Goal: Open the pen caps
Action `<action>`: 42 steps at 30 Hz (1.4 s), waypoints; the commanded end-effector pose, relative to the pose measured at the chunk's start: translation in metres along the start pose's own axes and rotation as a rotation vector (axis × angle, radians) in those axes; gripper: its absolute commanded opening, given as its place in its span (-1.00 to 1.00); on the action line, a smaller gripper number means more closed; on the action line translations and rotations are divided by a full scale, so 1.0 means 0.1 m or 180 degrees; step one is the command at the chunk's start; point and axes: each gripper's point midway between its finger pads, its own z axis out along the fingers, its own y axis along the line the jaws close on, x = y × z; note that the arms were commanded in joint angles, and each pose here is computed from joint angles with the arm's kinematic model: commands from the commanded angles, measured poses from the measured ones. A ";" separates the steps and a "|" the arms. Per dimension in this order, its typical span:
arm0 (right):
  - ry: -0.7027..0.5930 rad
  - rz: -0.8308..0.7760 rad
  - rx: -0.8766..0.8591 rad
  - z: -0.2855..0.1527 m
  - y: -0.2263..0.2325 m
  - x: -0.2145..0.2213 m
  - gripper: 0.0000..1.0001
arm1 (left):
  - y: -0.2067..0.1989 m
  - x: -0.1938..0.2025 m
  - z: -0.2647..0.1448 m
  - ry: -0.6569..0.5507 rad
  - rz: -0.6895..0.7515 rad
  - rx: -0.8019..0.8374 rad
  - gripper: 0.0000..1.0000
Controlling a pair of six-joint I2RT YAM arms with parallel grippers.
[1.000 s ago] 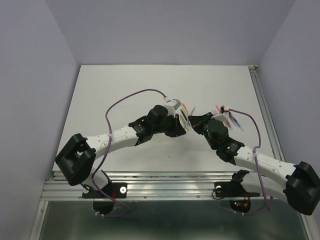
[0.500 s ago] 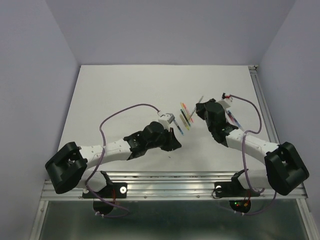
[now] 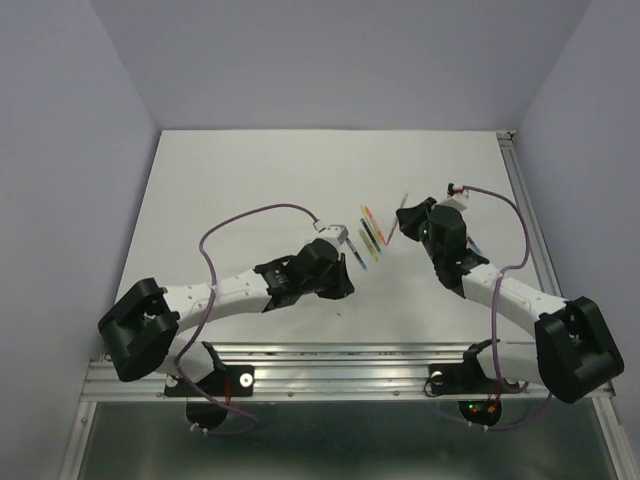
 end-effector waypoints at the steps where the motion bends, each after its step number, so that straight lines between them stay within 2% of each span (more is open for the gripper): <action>1: 0.0270 -0.0216 -0.0520 -0.25 0.16 0.16 -0.99 | 0.38 -0.33 0.07 -0.0213 0.0067 -0.0685 -0.90; 6: 0.0514 -0.0379 -0.0639 -0.48 0.09 0.31 -0.99 | 0.76 -0.45 0.23 -0.0104 -0.0062 -0.1031 -0.83; 11: 0.0715 -0.0648 -0.1098 -0.67 0.21 0.45 -0.99 | 1.00 -0.46 0.34 -0.0013 -0.0123 -0.1241 -0.76; 14: 0.0861 -0.0705 -0.1356 -0.77 0.30 0.54 -0.99 | 1.00 -0.46 0.39 0.0034 -0.0125 -0.1246 -0.72; 17: 0.0937 -0.0713 -0.1503 -0.85 0.33 0.60 -0.99 | 1.04 -0.47 0.41 0.0032 -0.0150 -0.1337 -0.60; 25: 0.1089 -0.0690 -0.1483 -0.92 0.28 0.68 -0.99 | 1.11 -0.49 0.40 0.0011 -0.0160 -0.1470 -0.23; 30: 0.1268 -0.0730 -0.1640 -1.05 0.31 0.76 -0.99 | 1.08 -0.52 0.37 -0.0001 -0.0154 -0.1472 -0.17; 35: 0.1522 -0.0768 -0.1870 -1.19 0.33 0.91 -0.99 | 0.85 -0.61 0.24 -0.0050 -0.0188 -0.1181 0.16; 39: 0.1717 -0.0755 -0.2128 -1.32 0.35 1.04 -0.99 | 0.43 -0.82 -0.02 -0.0312 -0.0201 -0.0597 0.65; 42: 0.1812 -0.0705 -0.2351 -1.40 0.43 1.09 -0.99 | 0.11 -0.93 -0.18 -0.0432 -0.0191 -0.0118 0.74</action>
